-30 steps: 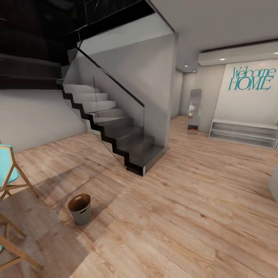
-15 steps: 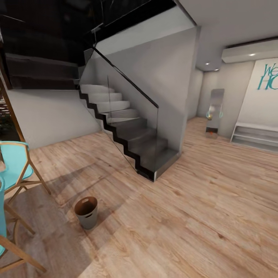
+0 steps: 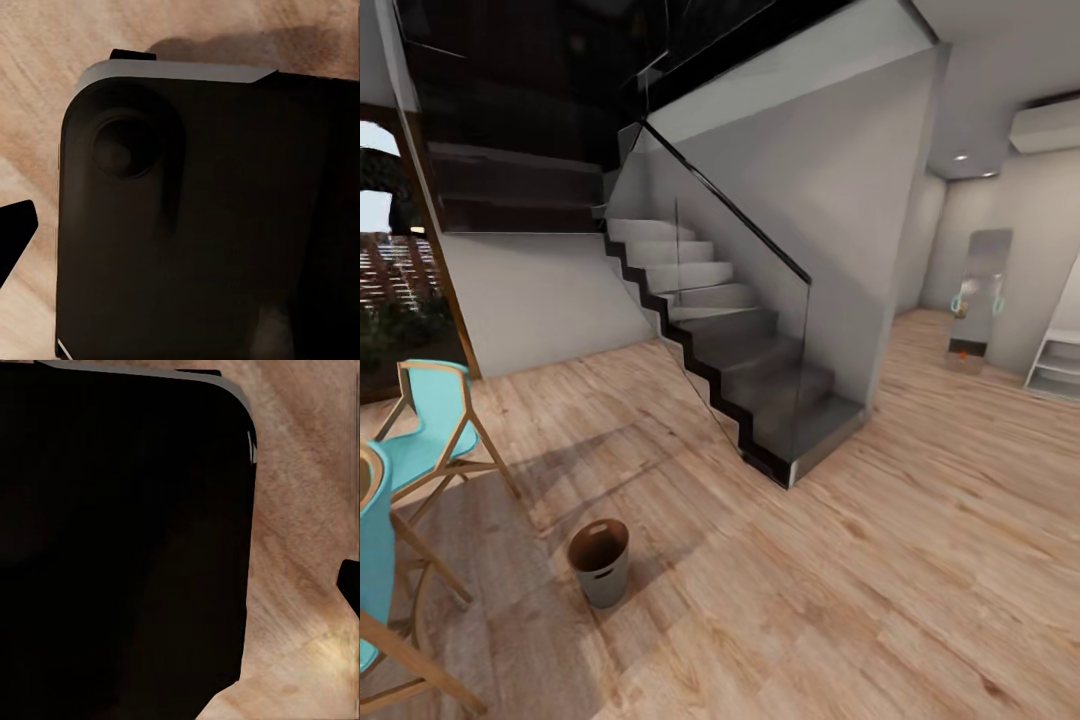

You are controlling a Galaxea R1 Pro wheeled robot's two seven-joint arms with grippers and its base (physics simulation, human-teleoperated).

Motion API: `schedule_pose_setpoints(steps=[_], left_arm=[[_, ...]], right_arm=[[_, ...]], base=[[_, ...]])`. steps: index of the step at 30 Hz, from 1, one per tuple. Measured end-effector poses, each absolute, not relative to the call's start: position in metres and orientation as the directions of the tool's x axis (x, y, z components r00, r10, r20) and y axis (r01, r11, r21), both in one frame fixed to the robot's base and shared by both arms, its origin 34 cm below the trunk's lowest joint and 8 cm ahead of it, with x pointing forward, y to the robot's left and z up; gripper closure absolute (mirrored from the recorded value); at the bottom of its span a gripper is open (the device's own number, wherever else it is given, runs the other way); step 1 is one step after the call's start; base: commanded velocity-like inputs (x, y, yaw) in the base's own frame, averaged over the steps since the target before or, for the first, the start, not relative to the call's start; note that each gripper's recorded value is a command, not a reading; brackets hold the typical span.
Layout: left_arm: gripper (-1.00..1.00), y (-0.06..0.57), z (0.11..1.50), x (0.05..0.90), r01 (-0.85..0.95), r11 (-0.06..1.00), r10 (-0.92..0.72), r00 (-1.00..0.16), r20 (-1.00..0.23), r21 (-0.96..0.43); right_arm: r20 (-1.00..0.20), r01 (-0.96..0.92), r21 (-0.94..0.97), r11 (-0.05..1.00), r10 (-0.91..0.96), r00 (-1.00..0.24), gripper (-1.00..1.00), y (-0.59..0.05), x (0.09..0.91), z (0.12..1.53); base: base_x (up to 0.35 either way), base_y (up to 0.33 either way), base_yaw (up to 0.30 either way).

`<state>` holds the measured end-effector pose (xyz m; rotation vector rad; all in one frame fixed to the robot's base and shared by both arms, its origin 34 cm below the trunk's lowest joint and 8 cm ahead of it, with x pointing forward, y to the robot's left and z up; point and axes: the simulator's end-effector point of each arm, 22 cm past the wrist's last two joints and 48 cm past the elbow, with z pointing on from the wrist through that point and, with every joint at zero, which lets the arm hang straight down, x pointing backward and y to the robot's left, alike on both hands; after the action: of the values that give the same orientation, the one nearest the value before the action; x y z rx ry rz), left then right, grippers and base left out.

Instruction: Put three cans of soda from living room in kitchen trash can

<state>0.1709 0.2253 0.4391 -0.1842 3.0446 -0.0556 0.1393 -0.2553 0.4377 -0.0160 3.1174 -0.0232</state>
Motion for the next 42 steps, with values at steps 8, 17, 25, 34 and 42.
schedule_pose_setpoints(steps=[8, 17, 25, 34, 42], left_arm=[[-1.0, 0.2254, 0.4391, 0.1709, -0.119, 0.992, -0.122, -0.989, -0.088, -0.042], [-1.0, 0.2262, 0.4391, 0.1712, -0.119, 0.992, -0.122, -0.988, -0.09, -0.041], [-1.0, 0.227, 0.4394, 0.1742, -0.119, 0.992, -0.123, -0.987, -0.104, -0.04], [-1.0, 0.2271, 0.4395, 0.1753, -0.119, 0.992, -0.123, -0.986, -0.108, -0.04], [-1.0, 0.2273, 0.4395, 0.1753, -0.12, 0.992, -0.124, -0.986, -0.108, -0.04]], right_arm=[[-0.023, -0.01, -0.015, 1.0, -0.01, -1.0, -1.0, -0.2553, 0.139, 0.4377], [-0.023, -0.01, -0.015, 1.0, -0.011, -1.0, -1.0, -0.2553, 0.139, 0.4377], [-0.022, -0.01, -0.015, 1.0, -0.011, -1.0, -1.0, -0.2553, 0.1389, 0.4377], [-0.023, -0.01, -0.015, 1.0, -0.011, -1.0, -1.0, -0.2553, 0.139, 0.4377], [-0.022, -0.01, -0.015, 1.0, -0.01, -1.0, -1.0, -0.2553, 0.1388, 0.4377]], base=[[0.317, -0.138, 0.247], [0.317, -0.138, 0.236], [0.317, -0.137, 0.227], [0.307, -0.136, 0.225], [0.192, -0.079, 0.162]])
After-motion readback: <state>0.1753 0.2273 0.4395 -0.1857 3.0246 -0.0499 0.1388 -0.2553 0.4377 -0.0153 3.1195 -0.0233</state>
